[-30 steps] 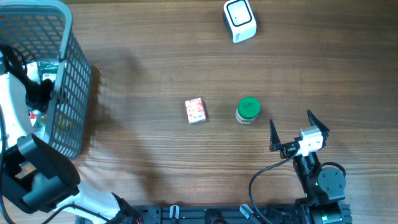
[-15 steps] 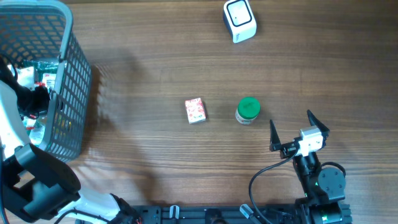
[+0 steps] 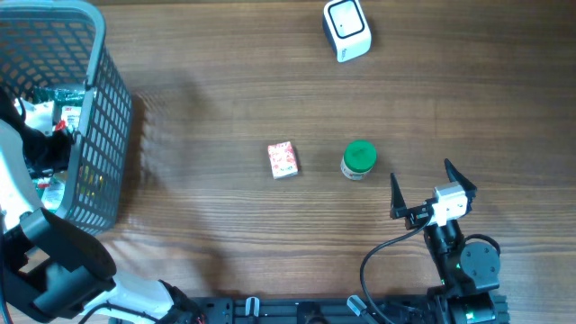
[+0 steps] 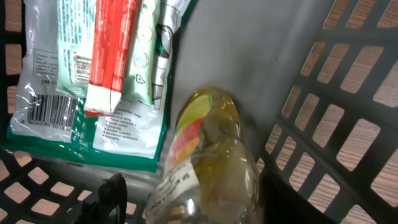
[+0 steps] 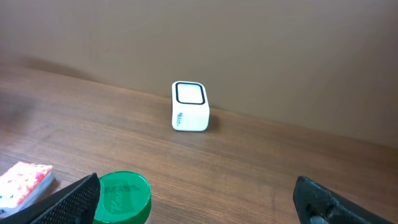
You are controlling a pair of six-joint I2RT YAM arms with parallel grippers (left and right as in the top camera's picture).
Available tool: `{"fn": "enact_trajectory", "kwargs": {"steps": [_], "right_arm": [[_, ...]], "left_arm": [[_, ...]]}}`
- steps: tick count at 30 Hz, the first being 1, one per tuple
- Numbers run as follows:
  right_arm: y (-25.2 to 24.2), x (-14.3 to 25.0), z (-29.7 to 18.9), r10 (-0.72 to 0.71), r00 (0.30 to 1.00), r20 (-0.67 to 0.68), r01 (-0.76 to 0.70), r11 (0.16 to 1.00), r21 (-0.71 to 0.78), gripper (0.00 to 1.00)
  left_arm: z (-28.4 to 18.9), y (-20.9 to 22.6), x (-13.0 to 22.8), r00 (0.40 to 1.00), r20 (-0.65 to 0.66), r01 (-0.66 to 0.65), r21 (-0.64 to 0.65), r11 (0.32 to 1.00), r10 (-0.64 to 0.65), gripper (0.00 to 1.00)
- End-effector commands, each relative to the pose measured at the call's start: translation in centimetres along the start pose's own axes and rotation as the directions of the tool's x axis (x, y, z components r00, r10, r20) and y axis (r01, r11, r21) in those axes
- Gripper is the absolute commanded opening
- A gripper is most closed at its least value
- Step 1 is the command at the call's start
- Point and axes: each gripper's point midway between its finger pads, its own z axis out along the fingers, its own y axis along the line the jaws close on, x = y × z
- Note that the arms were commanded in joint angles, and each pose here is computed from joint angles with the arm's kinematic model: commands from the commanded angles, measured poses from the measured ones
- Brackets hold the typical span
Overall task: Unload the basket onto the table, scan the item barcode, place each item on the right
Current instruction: 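Reach the left gripper into the basket and grasp the yellow Vim bottle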
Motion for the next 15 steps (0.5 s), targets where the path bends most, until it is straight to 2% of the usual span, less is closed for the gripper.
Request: {"fn": "enact_trajectory", "kwargs": {"steps": [1, 7, 9, 11, 13, 15], "right_arm": [[0.1, -0.1, 0.0, -0.012, 1.000, 0.006, 0.012, 1.000, -0.010, 1.00], [0.1, -0.1, 0.0, -0.012, 1.000, 0.006, 0.012, 1.000, -0.010, 1.00], [0.1, -0.1, 0.0, -0.012, 1.000, 0.006, 0.012, 1.000, -0.010, 1.00], [0.1, -0.1, 0.0, -0.012, 1.000, 0.006, 0.012, 1.000, -0.010, 1.00], [0.1, -0.1, 0.0, -0.012, 1.000, 0.006, 0.012, 1.000, -0.010, 1.00], [0.1, -0.1, 0.0, -0.012, 1.000, 0.006, 0.012, 1.000, -0.010, 1.00]], "left_arm": [[-0.4, -0.3, 0.5, 1.000, 0.000, 0.022, 0.019, 1.000, -0.022, 0.58], [-0.4, -1.0, 0.5, 1.000, 0.004, 0.026, 0.062, 0.998, -0.026, 0.55], [-0.4, -1.3, 0.2, 0.999, 0.021, 0.026, 0.081, 0.996, -0.027, 0.46], [-0.4, -1.3, -0.1, 0.999, 0.032, 0.025, 0.079, 0.997, -0.028, 0.33], [-0.4, -1.0, -0.8, 0.994, 0.055, 0.089, 0.072, 0.993, -0.093, 0.29], [-0.5, -0.7, -1.4, 0.979, 0.077, 0.182, 0.071, 0.981, -0.188, 0.31]]}}
